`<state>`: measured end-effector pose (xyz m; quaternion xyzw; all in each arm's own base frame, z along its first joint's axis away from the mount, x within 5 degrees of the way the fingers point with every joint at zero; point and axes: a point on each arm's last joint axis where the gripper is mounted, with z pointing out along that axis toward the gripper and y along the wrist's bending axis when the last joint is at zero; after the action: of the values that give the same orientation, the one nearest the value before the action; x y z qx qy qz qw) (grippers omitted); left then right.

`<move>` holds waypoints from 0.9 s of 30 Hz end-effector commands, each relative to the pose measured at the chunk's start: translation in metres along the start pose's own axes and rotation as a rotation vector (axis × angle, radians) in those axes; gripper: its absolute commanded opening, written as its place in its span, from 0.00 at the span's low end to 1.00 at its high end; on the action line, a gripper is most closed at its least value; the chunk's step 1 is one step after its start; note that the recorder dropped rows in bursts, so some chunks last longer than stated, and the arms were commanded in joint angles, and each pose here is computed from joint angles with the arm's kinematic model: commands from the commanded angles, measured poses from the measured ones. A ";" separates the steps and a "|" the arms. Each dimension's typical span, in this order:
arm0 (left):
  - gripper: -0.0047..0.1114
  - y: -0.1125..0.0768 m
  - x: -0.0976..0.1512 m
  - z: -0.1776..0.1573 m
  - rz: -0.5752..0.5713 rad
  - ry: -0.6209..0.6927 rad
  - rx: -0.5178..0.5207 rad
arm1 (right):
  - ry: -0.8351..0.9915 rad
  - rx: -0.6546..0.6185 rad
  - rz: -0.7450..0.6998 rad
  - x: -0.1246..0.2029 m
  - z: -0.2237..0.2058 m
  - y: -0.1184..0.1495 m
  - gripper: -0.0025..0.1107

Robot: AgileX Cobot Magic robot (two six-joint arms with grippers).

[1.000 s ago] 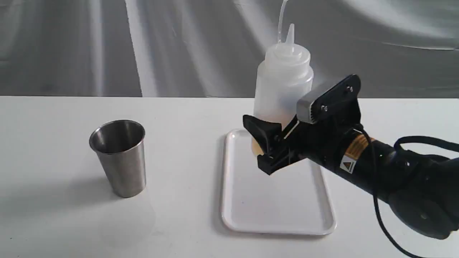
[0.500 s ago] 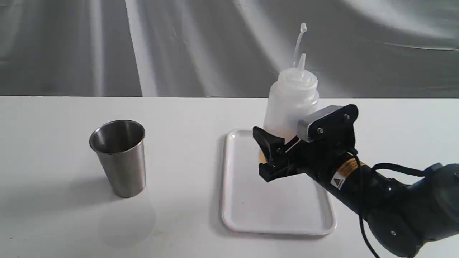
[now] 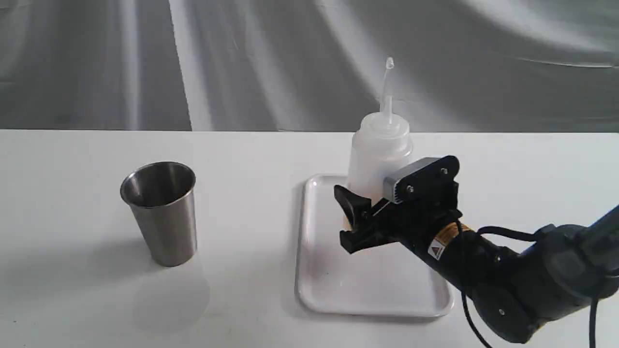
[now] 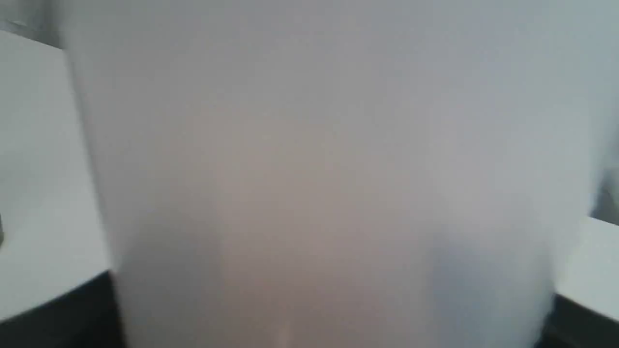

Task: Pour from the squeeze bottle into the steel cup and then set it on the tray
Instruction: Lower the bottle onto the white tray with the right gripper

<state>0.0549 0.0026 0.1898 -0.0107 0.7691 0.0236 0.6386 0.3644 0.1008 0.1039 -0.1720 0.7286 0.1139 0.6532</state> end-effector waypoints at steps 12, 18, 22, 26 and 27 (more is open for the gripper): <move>0.04 0.000 0.001 0.000 -0.004 -0.006 0.008 | -0.044 -0.010 -0.012 0.010 0.025 -0.005 0.02; 0.04 0.000 0.001 0.000 -0.004 -0.006 0.008 | -0.013 -0.012 -0.015 0.022 0.025 -0.004 0.02; 0.04 0.000 0.001 0.000 -0.002 -0.006 0.008 | 0.008 -0.014 -0.011 0.030 0.025 -0.003 0.02; 0.04 0.000 0.001 0.000 -0.002 -0.006 0.008 | 0.011 -0.012 -0.009 0.032 0.025 -0.003 0.02; 0.04 0.000 0.001 0.000 -0.002 -0.006 0.008 | 0.011 -0.008 -0.008 0.032 0.025 -0.004 0.02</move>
<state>0.0549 0.0026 0.1898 -0.0107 0.7691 0.0236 0.6386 0.3834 0.1065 0.0629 -0.1846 0.7446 0.1137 0.6314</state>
